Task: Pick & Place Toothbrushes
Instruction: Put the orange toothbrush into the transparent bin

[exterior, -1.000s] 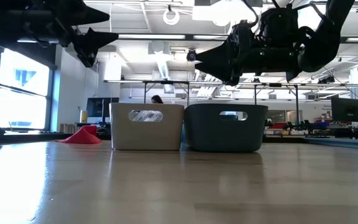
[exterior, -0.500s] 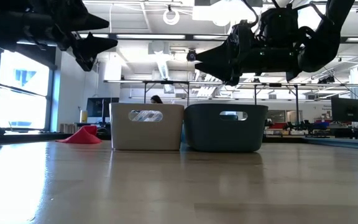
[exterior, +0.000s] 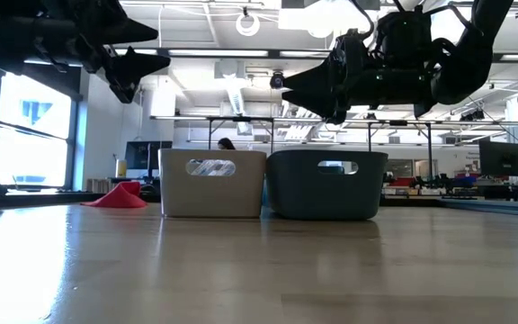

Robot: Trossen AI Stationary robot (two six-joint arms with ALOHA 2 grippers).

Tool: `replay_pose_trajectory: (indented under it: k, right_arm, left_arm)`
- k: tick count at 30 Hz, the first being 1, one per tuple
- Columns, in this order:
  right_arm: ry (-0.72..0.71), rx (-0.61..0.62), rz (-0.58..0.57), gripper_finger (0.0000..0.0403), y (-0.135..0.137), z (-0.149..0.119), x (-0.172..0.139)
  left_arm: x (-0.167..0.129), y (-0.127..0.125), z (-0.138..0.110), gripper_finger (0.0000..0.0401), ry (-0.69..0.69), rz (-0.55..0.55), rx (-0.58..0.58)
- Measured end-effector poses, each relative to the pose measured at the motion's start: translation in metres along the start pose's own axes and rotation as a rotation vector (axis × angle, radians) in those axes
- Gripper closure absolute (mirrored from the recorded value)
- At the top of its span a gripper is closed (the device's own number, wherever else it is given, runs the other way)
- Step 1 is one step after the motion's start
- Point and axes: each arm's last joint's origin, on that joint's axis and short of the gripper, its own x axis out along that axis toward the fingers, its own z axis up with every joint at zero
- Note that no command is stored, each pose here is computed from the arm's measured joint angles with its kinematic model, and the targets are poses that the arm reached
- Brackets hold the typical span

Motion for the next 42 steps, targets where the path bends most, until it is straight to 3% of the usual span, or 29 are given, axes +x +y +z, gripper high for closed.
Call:
replay_pose_trajectory:
  k: [3, 8, 14, 19, 23, 27, 32, 36, 42]
  right_arm:
    - [0.0, 0.0, 0.0, 0.0199, 0.0, 0.0, 0.0]
    - [0.0, 0.0, 0.0, 0.0199, 0.0, 0.0, 0.0]
    - [0.0, 0.0, 0.0, 0.0199, 0.0, 0.0, 0.0]
    - [0.0, -0.001, -0.002, 0.0199, 0.0, 0.0, 0.0]
    - [0.0, -0.017, -0.002, 0.0199, 0.0, 0.0, 0.0]
    - [0.0, -0.018, -0.002, 0.0199, 0.0, 0.0, 0.0]
    - [0.0, -0.018, -0.002, 0.0199, 0.0, 0.0, 0.0]
    - [0.0, -0.018, -0.003, 0.0199, 0.0, 0.0, 0.0]
    - [0.0, -0.018, -0.003, 0.0199, 0.0, 0.0, 0.0]
  left_arm:
    - [0.0, 0.0, 0.0, 0.0194, -0.003, 0.002, -0.062]
    - [0.0, 0.0, -0.002, 0.0194, 0.008, 0.025, -0.336]
    - [0.004, -0.013, -0.001, 0.0194, 0.052, 0.015, -0.568]
    - [0.01, -0.033, 0.023, 0.0194, 0.16, 0.071, -0.589]
    - [0.009, -0.045, 0.041, 0.0194, 0.346, 0.214, -0.606]
    - [-0.001, -0.051, 0.046, 0.0194, 0.555, 0.472, -0.763]
    - [-0.011, -0.056, 0.033, 0.0194, 0.765, 0.765, -0.944]
    - [-0.011, -0.062, 0.017, 0.0194, 0.884, 0.91, -1.041]
    - [0.0, -0.073, -0.005, 0.0194, 0.968, 1.047, -1.054]
